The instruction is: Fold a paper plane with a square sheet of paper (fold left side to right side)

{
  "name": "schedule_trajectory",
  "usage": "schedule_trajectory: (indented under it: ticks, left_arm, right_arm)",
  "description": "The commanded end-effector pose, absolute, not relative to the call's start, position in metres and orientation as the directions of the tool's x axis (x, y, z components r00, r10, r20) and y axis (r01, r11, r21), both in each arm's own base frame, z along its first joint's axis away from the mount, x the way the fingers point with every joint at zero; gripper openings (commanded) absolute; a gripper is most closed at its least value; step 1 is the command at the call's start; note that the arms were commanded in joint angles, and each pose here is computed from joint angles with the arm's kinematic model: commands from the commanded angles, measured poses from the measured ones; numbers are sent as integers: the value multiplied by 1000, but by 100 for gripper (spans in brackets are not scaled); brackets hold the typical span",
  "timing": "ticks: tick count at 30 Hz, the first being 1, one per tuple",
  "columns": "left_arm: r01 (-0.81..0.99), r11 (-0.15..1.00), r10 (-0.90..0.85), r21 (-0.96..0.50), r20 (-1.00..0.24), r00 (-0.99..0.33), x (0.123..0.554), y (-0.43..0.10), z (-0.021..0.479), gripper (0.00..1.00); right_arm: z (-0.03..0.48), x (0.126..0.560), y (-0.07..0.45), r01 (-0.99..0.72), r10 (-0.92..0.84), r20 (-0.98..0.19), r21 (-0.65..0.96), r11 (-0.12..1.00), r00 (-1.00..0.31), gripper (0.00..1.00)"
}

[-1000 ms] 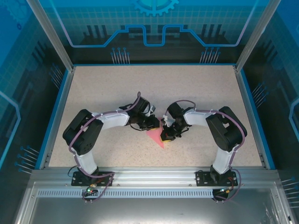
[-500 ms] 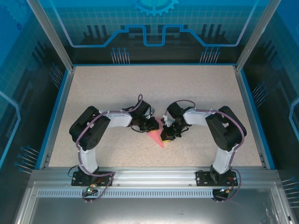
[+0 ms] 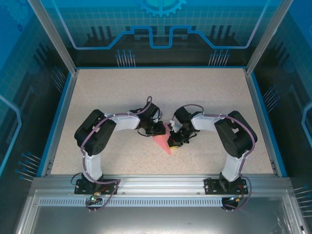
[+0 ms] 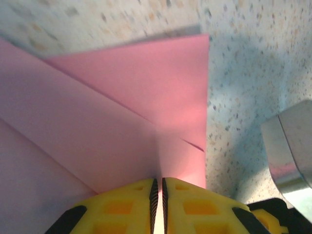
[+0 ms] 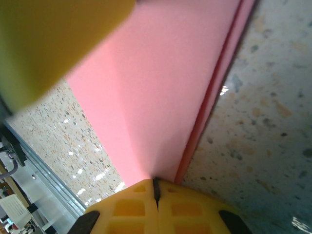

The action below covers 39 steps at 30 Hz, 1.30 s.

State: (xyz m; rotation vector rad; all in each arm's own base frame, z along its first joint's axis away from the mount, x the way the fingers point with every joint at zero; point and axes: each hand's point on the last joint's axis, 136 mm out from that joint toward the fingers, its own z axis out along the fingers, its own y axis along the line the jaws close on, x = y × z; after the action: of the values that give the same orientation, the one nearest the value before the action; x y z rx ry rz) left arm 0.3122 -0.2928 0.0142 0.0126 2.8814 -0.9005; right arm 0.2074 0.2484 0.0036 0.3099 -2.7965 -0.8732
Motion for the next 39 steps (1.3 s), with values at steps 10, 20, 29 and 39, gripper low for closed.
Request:
schedule_trajectory:
  ticks: [10,20,29,39]
  left_arm:
    - [-22,888,-136,-459,-217,-967,379,-231,8,16]
    - [28,839,-152,-544,-283,-947,380,-235,69,18]
    - [84,736,-72,-671,-202,-977,325,-285,78,19]
    - [63,786,-17,-615,-123,-992,313,-301,25,18]
  right_arm:
    - [-50,161,181,-137,-218,311,262,955,-925,0]
    - [-48,164,186,-135,-221,302,282,950,-927,0]
    - [-47,166,191,-128,-219,291,302,945,-931,0]
    - [-39,170,196,-127,-219,260,331,935,-940,0]
